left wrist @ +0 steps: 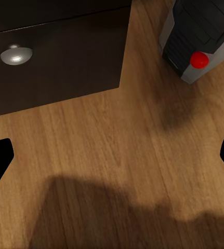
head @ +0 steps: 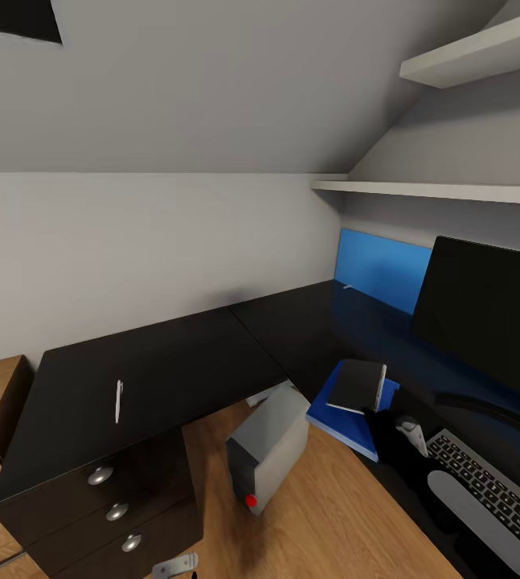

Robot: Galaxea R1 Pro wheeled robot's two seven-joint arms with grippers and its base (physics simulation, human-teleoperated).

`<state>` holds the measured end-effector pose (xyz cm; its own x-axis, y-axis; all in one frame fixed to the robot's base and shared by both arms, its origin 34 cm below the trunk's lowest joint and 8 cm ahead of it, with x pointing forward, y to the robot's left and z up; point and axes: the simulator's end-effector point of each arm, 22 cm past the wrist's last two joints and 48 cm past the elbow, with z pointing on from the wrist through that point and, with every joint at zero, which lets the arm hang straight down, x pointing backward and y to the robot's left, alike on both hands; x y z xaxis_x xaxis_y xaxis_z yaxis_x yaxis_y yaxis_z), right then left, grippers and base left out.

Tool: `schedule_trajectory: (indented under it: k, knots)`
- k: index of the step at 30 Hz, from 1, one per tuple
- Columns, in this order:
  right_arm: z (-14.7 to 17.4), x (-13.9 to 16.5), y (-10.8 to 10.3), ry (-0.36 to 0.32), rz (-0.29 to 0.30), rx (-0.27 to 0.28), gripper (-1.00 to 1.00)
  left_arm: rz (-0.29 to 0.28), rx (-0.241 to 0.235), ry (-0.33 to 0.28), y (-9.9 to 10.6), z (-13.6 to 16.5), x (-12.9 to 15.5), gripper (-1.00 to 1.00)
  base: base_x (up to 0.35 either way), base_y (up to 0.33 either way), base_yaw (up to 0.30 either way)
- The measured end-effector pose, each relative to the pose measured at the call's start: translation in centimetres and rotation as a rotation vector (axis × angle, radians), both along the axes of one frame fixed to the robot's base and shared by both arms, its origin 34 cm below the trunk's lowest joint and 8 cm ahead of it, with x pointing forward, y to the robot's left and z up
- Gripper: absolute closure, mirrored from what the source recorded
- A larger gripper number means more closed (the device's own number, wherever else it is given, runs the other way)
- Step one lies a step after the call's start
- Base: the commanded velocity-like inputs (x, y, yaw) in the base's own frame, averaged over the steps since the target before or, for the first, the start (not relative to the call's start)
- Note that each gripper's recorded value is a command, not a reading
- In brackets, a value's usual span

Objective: In the bedroom, organize the workspace by keeping the computer under the desk, ensuring the monitor is on the desk, placing the keyboard on the desk next to the monitor, placing the mouse on the desk next to the keyboard, moving the folder from the swivel chair onto the desk next to the mouse, stacking the notebook on top of the folder with the pen on top of the notebook, and positioning the swivel chair next to the desk.

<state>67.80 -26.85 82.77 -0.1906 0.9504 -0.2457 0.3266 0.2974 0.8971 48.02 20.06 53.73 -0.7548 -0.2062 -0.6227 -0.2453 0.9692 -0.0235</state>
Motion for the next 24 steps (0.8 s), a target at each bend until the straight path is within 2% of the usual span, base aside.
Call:
schedule_trajectory:
  k: [12, 13, 24]
  knots:
    - [0.0, 0.0, -0.01, 0.0, 0.0, 0.0, 1.0, 0.0, 0.0, 0.0, 0.0, 0.0, 0.0, -1.0, 0.0, 0.0, 0.0]
    - [0.0, 0.0, -0.02, 0.0, 0.0, 0.0, -1.0, 0.0, 0.0, 0.0, 0.0, 0.0, 0.0, -1.0, 0.0, 0.0, 0.0]
    - [0.02, 0.05, -0.17, -0.001, -0.004, -0.001, -1.0, 0.0, 0.0, 0.0, 0.0, 0.0, 0.0, -1.0, 0.0, 0.0, 0.0]
